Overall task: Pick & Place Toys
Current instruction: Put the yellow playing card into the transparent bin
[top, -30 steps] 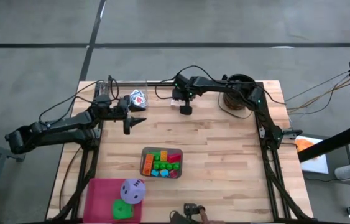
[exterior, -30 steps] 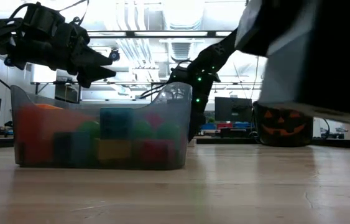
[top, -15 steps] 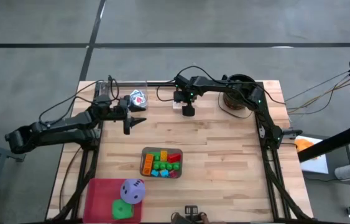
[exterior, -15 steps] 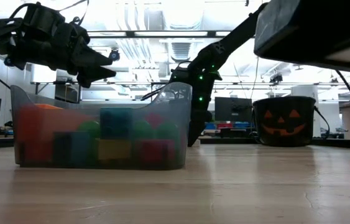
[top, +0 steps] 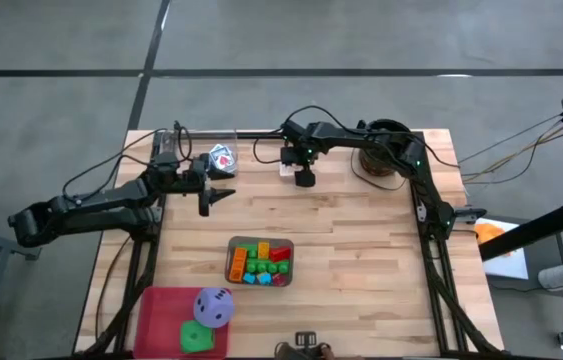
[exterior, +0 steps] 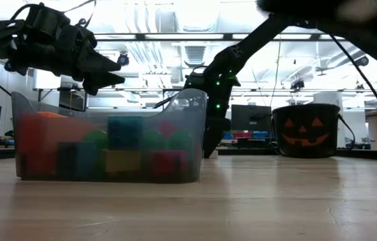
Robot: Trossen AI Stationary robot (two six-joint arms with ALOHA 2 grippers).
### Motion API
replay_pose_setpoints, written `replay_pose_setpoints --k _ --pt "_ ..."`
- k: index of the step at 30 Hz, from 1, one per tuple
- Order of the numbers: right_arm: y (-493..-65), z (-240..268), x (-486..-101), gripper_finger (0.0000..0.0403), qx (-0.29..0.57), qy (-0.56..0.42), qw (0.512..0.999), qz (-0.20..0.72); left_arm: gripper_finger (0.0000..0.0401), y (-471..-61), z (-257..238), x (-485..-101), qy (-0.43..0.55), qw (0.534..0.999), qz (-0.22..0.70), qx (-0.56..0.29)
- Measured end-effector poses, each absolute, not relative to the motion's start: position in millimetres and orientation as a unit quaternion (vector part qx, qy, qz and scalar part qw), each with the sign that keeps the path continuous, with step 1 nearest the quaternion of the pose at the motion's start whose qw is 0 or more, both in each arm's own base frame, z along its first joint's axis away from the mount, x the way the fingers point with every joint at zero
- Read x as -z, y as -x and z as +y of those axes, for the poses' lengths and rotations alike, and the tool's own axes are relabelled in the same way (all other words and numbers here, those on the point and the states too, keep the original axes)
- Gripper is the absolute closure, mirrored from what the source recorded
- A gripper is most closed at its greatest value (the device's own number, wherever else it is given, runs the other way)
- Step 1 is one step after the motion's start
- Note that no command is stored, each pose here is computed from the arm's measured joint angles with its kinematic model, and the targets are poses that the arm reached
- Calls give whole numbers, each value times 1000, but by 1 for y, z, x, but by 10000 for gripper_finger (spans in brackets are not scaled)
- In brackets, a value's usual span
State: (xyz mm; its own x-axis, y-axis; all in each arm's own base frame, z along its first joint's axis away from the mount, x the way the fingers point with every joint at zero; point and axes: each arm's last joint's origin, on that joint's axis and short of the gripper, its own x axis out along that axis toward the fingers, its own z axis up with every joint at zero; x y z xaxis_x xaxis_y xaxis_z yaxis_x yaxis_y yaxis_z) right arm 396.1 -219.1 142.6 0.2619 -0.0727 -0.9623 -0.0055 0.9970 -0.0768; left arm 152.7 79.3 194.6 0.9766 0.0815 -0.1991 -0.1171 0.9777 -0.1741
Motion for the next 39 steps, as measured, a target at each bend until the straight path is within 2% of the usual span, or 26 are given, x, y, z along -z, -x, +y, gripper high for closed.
replay_pose_setpoints --k 9,21,26,35,39 --pt "-397 -211 -170 109 -40 -8 839 543 137 -153 79 -195 91 990 95 -50" --pt "-400 -199 -179 109 -177 -100 866 456 137 -154 75 -192 76 990 110 -35" --pt "-400 -193 -184 109 -223 -132 866 428 136 -160 63 -191 9 993 117 -2" --pt "-405 -178 -188 109 -249 -141 860 422 136 -182 34 -183 -145 977 150 -47" --pt "-407 -171 -188 109 -257 -140 856 426 122 -193 26 -179 -182 969 155 -60"
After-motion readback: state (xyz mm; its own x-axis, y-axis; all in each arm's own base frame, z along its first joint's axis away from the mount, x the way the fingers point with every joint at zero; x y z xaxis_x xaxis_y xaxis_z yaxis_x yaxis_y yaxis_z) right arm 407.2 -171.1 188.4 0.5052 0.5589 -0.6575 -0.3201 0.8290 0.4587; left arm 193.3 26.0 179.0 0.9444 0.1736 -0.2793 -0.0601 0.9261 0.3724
